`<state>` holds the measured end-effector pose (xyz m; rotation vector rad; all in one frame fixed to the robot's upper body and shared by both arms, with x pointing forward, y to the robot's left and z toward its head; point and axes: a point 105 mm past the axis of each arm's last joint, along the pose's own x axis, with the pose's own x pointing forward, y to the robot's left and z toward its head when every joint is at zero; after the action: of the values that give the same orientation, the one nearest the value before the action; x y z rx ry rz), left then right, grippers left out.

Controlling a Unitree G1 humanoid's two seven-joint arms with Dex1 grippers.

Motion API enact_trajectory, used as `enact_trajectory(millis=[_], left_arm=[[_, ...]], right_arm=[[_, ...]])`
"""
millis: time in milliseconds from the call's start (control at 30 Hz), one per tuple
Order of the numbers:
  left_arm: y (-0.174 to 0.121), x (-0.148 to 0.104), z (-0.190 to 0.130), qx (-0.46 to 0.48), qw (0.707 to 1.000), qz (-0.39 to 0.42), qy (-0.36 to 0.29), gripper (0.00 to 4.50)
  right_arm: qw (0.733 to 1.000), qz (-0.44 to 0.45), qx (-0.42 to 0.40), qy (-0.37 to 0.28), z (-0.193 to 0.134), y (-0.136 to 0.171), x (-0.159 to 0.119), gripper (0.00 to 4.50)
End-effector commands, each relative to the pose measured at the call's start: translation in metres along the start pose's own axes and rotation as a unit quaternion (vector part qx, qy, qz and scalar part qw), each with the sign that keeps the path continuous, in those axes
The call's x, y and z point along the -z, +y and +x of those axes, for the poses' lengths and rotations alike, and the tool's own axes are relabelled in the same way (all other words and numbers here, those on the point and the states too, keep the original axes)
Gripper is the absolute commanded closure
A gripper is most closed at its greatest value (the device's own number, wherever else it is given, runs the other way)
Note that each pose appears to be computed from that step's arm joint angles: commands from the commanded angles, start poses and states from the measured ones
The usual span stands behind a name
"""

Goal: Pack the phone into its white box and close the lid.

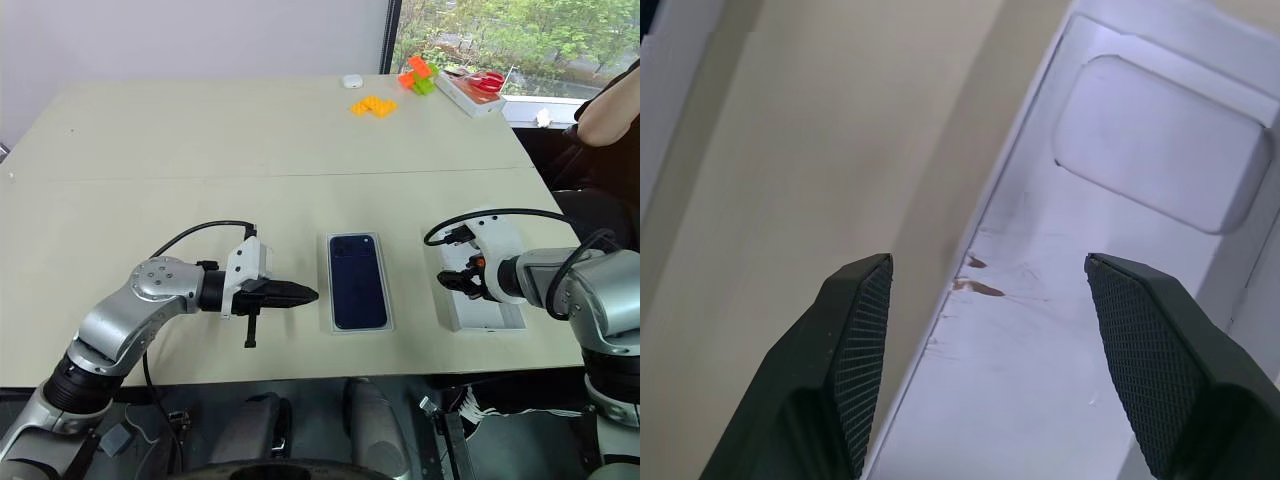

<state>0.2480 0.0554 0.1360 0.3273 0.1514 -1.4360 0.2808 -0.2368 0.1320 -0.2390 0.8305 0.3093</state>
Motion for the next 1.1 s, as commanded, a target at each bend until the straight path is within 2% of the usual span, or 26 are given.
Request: enact_trajectory(millis=[33, 67, 167, 300, 333, 467, 533, 600, 667, 767, 800, 867, 1100], left_arm=[[-0.009, -0.009, 0.001, 0.022, 0.999, 0.017, -0.016, 4.5], [-0.01, -0.009, 0.001, 0.023, 0.999, 0.018, -0.017, 4.5], [-0.009, -0.008, 0.001, 0.019, 0.999, 0.022, -0.015, 4.5], [-0.006, -0.007, 0.0, 0.013, 1.0, 0.021, -0.013, 4.5], [-0.006, -0.006, 0.0, 0.011, 1.0, 0.021, -0.013, 4.5], [-0.003, -0.004, -0.003, -0.002, 1.0, 0.015, -0.012, 4.5], [0.003, -0.002, -0.009, -0.022, 1.0, 0.01, -0.011, 4.5], [0.02, 0.006, -0.025, -0.072, 0.997, -0.005, -0.002, 4.5], [0.031, 0.013, -0.038, -0.109, 0.994, -0.014, 0.009, 4.5], [0.048, 0.023, -0.058, -0.16, 0.987, -0.025, 0.02, 4.5], [0.054, 0.026, -0.065, -0.179, 0.983, -0.029, 0.024, 4.5], [0.063, 0.03, -0.074, -0.204, 0.978, -0.032, 0.03, 4.5], [0.072, 0.031, -0.081, -0.225, 0.973, -0.028, 0.029, 4.5]], right_arm=[[1.0, 0.022, 0.015, -0.002, 0.001, -0.005, 0.003, 1.3], [1.0, 0.028, 0.011, -0.002, 0.003, -0.005, 0.003, 1.3], [0.999, 0.038, 0.001, -0.003, 0.006, -0.001, 0.005, 2.17], [0.999, 0.043, 0.0, -0.005, 0.007, 0.001, 0.005, 4.16], [0.999, 0.046, -0.003, -0.008, 0.007, 0.001, 0.003, 4.42], [0.998, 0.049, 0.007, -0.027, -0.001, -0.005, -0.007, 4.42], [0.997, 0.05, 0.004, -0.056, -0.009, -0.006, -0.021, 4.42], [0.988, 0.04, -0.058, -0.139, -0.03, 0.009, -0.057, 4.42], [0.973, 0.03, -0.124, -0.194, -0.048, 0.027, -0.078, 4.42], [0.918, 0.026, -0.288, -0.272, -0.07, 0.075, -0.098, 4.42], [0.89, 0.034, -0.346, -0.296, -0.076, 0.095, -0.102, 4.42], [0.854, 0.096, -0.416, -0.298, -0.075, 0.122, -0.105, 4.42], [0.813, 0.275, -0.464, -0.219, -0.032, 0.171, -0.109, 4.42]])
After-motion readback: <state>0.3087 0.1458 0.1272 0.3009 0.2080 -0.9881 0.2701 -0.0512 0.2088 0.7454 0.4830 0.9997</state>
